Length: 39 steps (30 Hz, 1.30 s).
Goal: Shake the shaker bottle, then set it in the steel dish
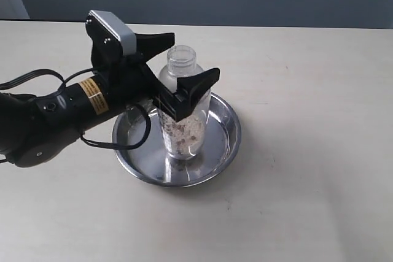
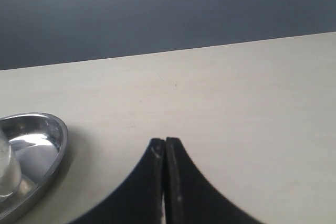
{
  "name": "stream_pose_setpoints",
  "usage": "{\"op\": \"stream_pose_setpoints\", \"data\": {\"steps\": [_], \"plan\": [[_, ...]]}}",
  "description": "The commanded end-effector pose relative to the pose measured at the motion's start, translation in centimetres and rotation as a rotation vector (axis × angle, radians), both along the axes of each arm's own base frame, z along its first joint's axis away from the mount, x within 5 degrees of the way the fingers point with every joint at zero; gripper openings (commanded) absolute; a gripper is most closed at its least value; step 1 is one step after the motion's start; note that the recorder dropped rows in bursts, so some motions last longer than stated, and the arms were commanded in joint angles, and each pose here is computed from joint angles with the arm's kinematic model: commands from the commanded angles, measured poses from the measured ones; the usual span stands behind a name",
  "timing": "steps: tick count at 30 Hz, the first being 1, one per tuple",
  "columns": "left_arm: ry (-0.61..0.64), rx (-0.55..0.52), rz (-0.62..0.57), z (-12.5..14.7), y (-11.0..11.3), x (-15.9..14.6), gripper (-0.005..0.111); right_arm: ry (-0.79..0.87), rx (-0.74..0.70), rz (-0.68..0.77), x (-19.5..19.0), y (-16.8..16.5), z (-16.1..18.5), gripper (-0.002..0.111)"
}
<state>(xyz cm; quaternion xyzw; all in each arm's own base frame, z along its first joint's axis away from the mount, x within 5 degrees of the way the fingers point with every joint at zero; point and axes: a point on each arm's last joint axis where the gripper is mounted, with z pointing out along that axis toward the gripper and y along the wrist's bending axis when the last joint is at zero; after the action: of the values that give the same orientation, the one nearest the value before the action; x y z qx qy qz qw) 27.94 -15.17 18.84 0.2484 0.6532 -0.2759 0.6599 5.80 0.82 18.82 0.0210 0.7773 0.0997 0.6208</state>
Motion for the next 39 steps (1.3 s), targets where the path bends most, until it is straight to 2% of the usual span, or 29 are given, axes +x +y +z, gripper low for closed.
{"op": "stream_pose_setpoints", "data": {"steps": [1, 11, 13, 15, 17, 18, 19, 20, 22, 24, 27, 33, 36, 39], "plan": [[-0.063, -0.020, 0.017, 2.0, 0.4, -0.3, 0.105, -0.010, -0.005, 0.002, 0.1, 0.0, 0.1, -0.001], [-0.152, 0.005, 0.072, 7.3, 1.6, -2.2, 0.105, -0.007, -0.005, 0.002, 0.0, 0.0, 0.0, -0.001], [-0.141, 0.018, 0.096, 8.0, 2.0, -2.5, 0.101, -0.007, -0.005, 0.002, 0.0, 0.0, 0.0, -0.001], [-0.127, 0.033, 0.124, 8.9, 2.5, -3.0, 0.090, -0.007, -0.005, 0.002, 0.0, 0.0, 0.0, -0.001], [-0.112, 0.057, 0.156, 10.0, 3.2, -3.9, 0.070, -0.007, -0.005, 0.002, 0.0, 0.0, 0.0, -0.001], [-0.089, 0.076, 0.187, 11.1, 3.9, -4.8, 0.050, -0.007, -0.005, 0.002, 0.0, 0.0, 0.0, -0.001], [-0.081, 0.092, 0.204, 11.6, 4.3, -5.5, 0.040, -0.007, -0.005, 0.002, 0.0, 0.0, 0.0, -0.001], [-0.051, 0.119, 0.241, 12.5, 5.1, -6.6, 0.023, -0.007, -0.005, 0.002, 0.0, 0.0, 0.0, -0.001], [0.023, 0.139, 0.305, 13.5, 6.6, -8.5, 0.002, -0.010, -0.005, 0.002, 0.1, 0.0, 0.1, -0.001], [0.070, 0.170, 0.355, 14.3, 8.2, -11.0, 0.001, -0.010, -0.005, 0.002, 0.1, 0.0, 0.1, -0.001], [0.040, 0.116, 0.370, 14.5, 9.5, -14.1, 0.001, -0.010, -0.005, 0.002, 0.1, 0.0, 0.1, -0.001], [-0.007, -0.025, 0.375, 12.0, 11.8, -19.6, 0.001, -0.010, -0.005, 0.002, 0.1, 0.0, 0.1, -0.001], [0.058, -0.027, 0.404, 10.6, 13.4, -22.8, 0.001, -0.008, -0.005, 0.002, 0.0, 0.0, 0.0, -0.001], [0.059, -0.008, 0.424, 10.0, 14.3, -24.4, 0.001, -0.008, -0.005, 0.002, 0.0, 0.0, 0.0, -0.001]]}}
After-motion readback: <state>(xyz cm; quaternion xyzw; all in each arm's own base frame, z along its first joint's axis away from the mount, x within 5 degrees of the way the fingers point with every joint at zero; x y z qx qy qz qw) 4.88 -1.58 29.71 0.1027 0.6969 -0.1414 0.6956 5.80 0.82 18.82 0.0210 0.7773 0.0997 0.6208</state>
